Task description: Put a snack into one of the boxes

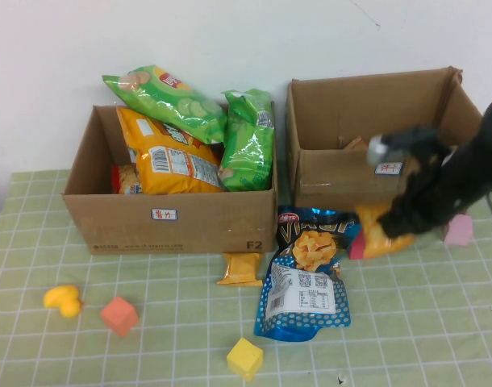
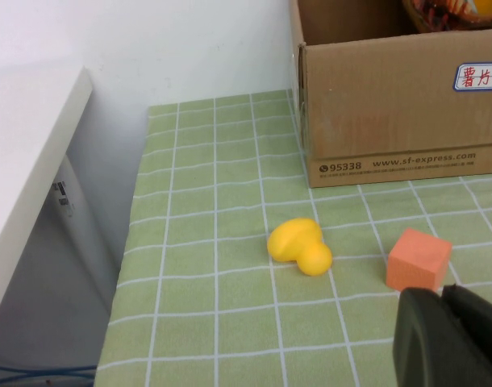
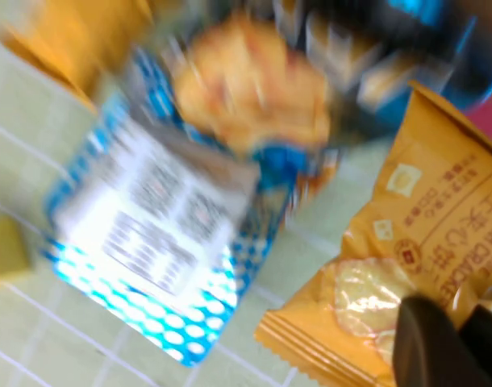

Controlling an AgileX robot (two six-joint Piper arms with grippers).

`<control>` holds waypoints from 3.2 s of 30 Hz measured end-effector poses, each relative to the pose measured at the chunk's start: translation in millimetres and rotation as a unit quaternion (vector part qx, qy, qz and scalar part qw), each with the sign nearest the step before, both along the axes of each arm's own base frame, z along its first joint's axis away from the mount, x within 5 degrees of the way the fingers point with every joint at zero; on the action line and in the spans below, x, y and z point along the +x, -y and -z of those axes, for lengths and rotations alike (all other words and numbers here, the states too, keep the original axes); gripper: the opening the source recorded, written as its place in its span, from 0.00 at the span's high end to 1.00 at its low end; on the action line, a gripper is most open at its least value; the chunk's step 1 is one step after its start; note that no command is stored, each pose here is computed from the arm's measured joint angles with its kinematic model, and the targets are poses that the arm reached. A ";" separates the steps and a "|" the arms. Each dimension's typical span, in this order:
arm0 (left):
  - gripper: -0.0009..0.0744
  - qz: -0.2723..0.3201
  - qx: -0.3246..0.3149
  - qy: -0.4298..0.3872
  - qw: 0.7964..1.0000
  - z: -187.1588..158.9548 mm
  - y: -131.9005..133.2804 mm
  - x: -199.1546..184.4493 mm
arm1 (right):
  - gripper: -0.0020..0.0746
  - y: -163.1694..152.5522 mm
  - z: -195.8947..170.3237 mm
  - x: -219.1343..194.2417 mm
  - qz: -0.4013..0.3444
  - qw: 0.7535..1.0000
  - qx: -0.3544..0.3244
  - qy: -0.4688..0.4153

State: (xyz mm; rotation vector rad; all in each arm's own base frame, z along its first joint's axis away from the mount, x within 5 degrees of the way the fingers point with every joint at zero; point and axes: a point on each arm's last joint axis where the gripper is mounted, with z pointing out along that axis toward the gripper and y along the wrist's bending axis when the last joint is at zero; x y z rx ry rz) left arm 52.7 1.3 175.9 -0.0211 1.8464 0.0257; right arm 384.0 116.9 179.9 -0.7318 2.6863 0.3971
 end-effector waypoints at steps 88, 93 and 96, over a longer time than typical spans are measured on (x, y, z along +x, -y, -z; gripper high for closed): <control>0.99 0.000 0.000 0.000 1.000 0.0 0.0 0.0 | 0.98 107.5 -58.0 -340.4 0.156 0.816 0.031 0.556; 0.99 0.000 0.000 0.000 1.000 0.0 0.0 0.0 | 0.98 118.1 -25.6 -333.8 0.248 0.830 0.005 0.500; 0.99 0.000 0.000 0.000 1.000 0.0 0.0 0.0 | 0.98 120.1 -8.1 -331.7 0.271 0.836 0.001 0.477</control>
